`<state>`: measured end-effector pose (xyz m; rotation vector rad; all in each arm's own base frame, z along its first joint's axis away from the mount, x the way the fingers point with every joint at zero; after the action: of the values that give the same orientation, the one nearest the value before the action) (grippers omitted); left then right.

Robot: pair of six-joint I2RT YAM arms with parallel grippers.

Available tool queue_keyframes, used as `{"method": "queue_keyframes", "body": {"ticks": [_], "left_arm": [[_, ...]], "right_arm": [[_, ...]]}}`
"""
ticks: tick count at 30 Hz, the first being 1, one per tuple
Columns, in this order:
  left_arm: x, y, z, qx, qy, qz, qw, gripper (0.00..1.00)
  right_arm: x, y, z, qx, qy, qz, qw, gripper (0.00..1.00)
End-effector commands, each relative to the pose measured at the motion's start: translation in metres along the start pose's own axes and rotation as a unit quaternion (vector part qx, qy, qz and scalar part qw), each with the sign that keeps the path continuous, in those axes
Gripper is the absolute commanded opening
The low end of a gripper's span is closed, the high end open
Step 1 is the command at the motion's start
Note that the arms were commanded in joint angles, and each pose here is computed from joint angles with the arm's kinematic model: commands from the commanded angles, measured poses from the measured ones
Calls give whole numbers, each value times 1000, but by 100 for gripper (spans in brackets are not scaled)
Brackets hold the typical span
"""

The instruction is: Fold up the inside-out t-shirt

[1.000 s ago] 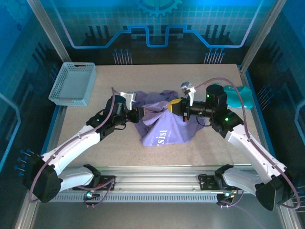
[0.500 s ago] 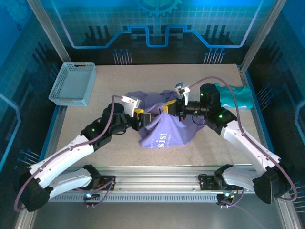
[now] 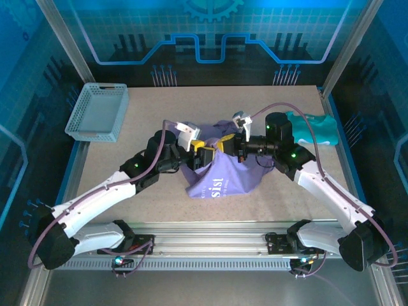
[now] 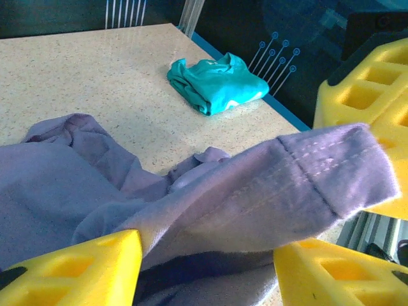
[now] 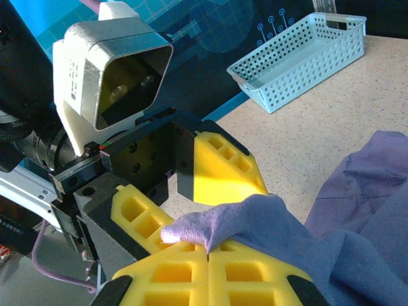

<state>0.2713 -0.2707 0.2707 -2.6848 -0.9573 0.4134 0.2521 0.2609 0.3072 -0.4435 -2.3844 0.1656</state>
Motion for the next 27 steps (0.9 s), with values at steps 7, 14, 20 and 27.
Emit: {"method": "queue_keyframes", "body": {"ticks": [7,14,20,27], "left_arm": [[11,4,-23,-29,0,-40,999,53],[16,17,-21,-18,0,-46,999,36],[19,27,-17,-7,4,-48,999,26],[38,37,-4,13,-5,-69,998,23]], "right_arm": [[6,0,1,2,-6,-3,1000,0],[7,-1,1,0,-9,0,1000,0],[6,0,1,1,-7,-2,1000,0],[9,-5,0,-4,-18,4,1000,0]]}}
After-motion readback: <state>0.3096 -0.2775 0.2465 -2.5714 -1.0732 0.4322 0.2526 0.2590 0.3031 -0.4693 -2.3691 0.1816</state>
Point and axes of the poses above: each hand's point on the last joint's axis, 136 mm out from that joint toward the fingers, its own y axis out along the fingers, its own x axis along the line the jaws close on, z = x × y, the point moved 1 cm from there along -y, back along the fingers, and after that the axes turned 12 degrees about y, right-handed, at the moved point
